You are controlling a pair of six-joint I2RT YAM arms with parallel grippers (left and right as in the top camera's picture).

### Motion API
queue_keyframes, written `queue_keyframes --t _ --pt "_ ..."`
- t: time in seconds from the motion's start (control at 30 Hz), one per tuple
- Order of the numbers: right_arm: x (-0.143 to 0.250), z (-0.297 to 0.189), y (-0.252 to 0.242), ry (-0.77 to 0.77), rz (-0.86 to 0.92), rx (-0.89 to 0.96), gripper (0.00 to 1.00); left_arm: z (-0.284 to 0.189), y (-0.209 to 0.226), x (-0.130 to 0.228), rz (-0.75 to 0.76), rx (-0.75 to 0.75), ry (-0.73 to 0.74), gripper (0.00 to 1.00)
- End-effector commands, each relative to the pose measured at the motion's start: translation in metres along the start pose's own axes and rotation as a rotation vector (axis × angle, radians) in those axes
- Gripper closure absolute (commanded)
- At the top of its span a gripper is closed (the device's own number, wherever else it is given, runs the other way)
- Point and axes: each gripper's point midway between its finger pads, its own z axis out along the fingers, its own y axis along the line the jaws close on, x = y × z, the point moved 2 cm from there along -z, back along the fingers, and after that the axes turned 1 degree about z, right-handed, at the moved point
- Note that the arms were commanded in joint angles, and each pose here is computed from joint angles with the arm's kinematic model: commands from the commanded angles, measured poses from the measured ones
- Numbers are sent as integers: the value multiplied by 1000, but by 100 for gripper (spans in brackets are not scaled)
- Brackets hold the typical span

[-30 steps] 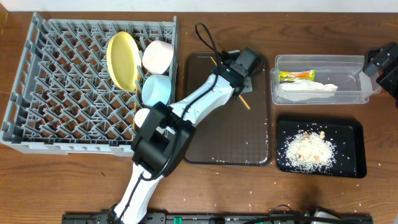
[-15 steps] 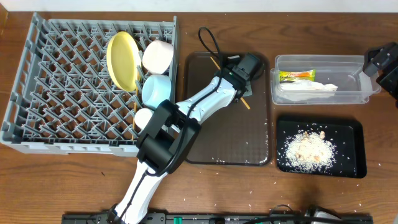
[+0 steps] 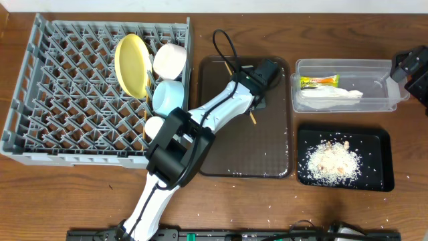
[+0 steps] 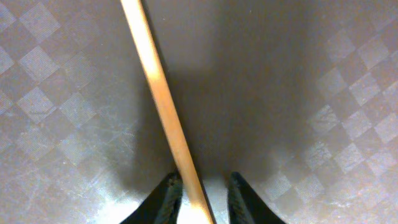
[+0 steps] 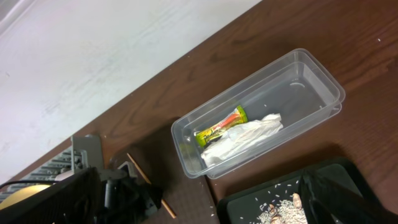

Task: Sort waste into correct bins and load items into the dishwasher
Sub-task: 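Reach left gripper to the second chopstick and grasp it, then carry the second chopstick into the rack and release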

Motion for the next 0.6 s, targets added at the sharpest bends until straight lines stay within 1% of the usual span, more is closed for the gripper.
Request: queue_keyframes --t 0.0,0.03,0.07,0.1,0.17,0.27,0.4,0.5,0.57 --pt "-1 -1 -2 -4 6 3 1 14 1 19 38 12 88 80" --pt "-1 -1 -2 -3 6 3 1 14 1 19 38 13 87 81" --pt "-1 -1 -2 -3 6 3 1 13 1 19 38 13 87 88" --pt "-1 -1 -2 -3 6 3 1 12 1 18 39 11 89 92" --pt "-1 -1 -2 -3 6 3 1 4 0 11 64 17 82 92" --pt "-1 -1 -2 -4 6 3 1 -30 -1 -10 120 38 50 93" --pt "-1 -1 -2 -4 6 3 1 -99 10 -38 213 69 -18 93" --pt "-1 -1 -2 -4 6 3 1 -156 33 -52 281 82 -73 93" --pt "-1 -1 -2 -3 6 3 1 -194 58 -58 329 64 -106 93"
